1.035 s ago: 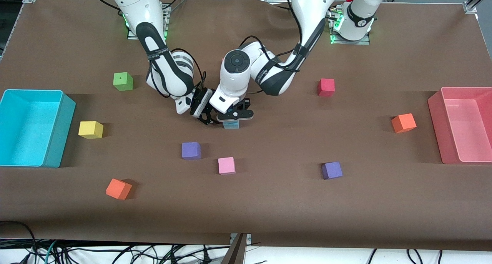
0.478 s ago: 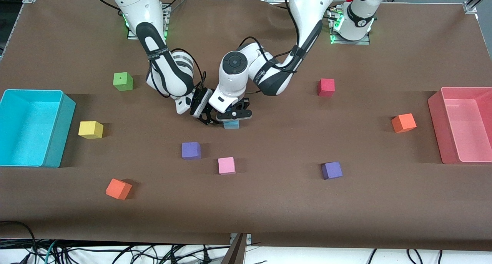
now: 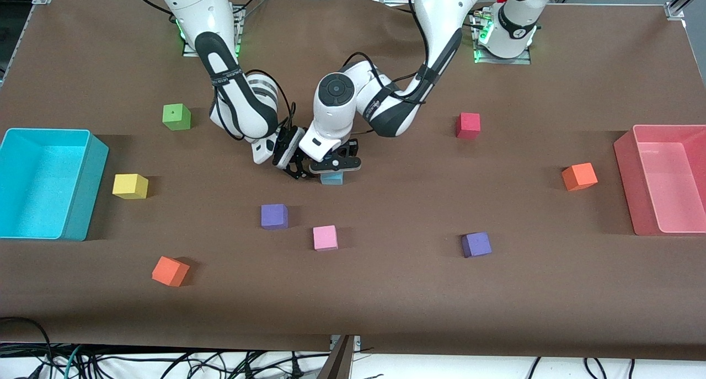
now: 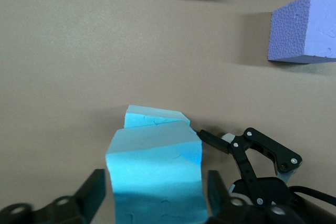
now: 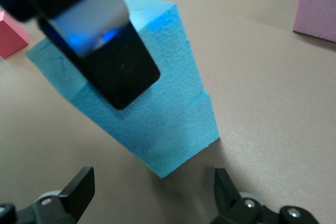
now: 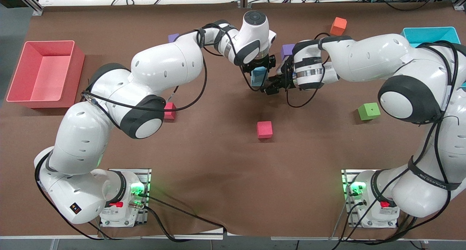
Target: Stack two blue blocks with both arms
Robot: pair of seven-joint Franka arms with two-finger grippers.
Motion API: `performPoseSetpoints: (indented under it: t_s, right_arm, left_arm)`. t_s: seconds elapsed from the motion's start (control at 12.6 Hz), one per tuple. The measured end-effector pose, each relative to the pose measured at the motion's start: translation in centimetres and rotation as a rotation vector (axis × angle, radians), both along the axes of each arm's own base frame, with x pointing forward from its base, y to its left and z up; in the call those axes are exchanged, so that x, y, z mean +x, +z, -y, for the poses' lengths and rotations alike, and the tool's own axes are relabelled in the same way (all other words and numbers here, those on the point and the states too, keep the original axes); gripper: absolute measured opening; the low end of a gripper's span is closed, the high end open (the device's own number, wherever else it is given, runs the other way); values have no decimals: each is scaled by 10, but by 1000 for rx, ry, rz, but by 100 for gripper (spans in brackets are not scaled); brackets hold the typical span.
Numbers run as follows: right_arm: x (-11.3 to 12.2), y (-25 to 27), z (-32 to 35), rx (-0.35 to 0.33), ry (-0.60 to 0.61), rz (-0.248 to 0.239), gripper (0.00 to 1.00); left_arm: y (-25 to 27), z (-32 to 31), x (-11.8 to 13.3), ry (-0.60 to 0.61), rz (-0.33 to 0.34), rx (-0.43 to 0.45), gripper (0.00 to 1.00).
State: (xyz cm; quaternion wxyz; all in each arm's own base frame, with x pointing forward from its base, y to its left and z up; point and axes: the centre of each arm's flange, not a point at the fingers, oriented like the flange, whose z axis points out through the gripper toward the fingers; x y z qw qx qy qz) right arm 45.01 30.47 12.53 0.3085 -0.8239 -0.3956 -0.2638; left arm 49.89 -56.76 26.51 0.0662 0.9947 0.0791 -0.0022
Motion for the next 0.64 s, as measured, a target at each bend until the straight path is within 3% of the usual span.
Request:
performPoseSetpoints:
  t_s: [0.08,0.64]
  right_arm:
    - [0,0,0,0,0,0,100]
    - [-2,5,7,-2,-5,1,100]
  left_arm:
    - [0,0,0,0,0,0,100]
    - [33,-23,32,47,48,7,100]
